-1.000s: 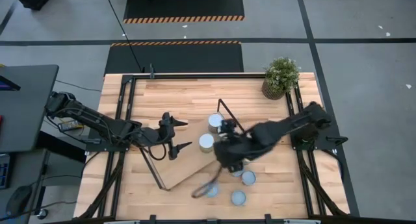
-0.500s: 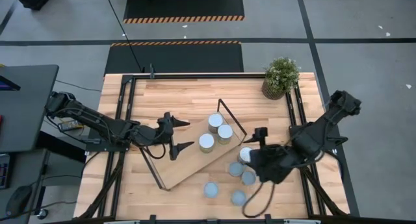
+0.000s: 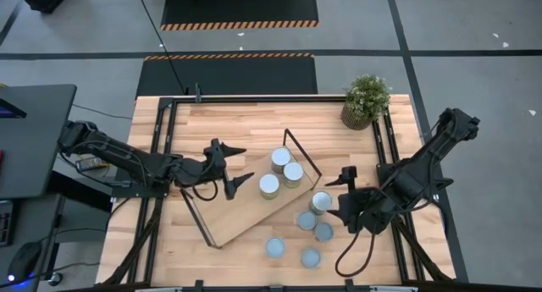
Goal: Pick and place cans onto a shelf
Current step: Put the large canned oranges on the shelf
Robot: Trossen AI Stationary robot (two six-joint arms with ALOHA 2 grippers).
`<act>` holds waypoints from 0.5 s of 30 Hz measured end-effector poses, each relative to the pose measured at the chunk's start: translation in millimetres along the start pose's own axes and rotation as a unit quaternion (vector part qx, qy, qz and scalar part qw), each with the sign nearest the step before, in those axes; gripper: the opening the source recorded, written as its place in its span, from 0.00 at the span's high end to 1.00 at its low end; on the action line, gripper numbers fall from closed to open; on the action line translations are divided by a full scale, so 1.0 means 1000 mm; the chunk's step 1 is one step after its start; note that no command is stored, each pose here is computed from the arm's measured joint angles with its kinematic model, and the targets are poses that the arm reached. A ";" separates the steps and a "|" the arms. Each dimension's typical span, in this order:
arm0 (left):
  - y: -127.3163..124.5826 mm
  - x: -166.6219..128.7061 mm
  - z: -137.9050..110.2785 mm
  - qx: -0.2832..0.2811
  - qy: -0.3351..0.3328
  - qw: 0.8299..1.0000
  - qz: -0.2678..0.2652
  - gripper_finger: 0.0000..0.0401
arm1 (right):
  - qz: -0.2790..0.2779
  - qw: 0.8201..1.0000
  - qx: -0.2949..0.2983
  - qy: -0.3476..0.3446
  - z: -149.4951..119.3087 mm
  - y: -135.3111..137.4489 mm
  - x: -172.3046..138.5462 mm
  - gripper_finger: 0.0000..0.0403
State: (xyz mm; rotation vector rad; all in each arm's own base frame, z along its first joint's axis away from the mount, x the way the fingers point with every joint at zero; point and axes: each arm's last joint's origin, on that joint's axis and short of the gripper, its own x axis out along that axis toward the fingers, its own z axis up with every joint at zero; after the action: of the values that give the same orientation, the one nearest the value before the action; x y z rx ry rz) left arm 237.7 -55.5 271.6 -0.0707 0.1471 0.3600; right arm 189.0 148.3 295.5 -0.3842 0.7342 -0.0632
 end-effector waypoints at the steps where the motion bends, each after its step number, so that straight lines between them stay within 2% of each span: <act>1: 0.001 0.001 0.000 0.009 0.003 1.000 -0.005 0.03 | -0.005 1.000 -0.005 -0.008 -0.002 -0.001 0.000 0.07; 6: 0.002 0.009 -0.006 0.031 0.029 0.998 -0.050 0.03 | -0.039 0.998 -0.018 -0.039 -0.010 -0.010 0.003 0.07; 10: -0.004 0.023 -0.016 0.069 0.060 0.994 -0.052 0.03 | -0.053 0.996 -0.004 -0.068 -0.019 -0.021 0.013 0.07; 15: -0.024 0.041 -0.003 0.092 0.089 0.990 -0.053 0.03 | -0.065 0.993 -0.001 -0.097 -0.027 -0.033 0.017 0.08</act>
State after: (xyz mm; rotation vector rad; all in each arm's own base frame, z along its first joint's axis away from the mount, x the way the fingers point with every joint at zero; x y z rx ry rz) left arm 283.5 -63.6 263.5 0.0725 0.3510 0.2314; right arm 186.0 106.0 278.0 -0.4335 0.5169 -0.1466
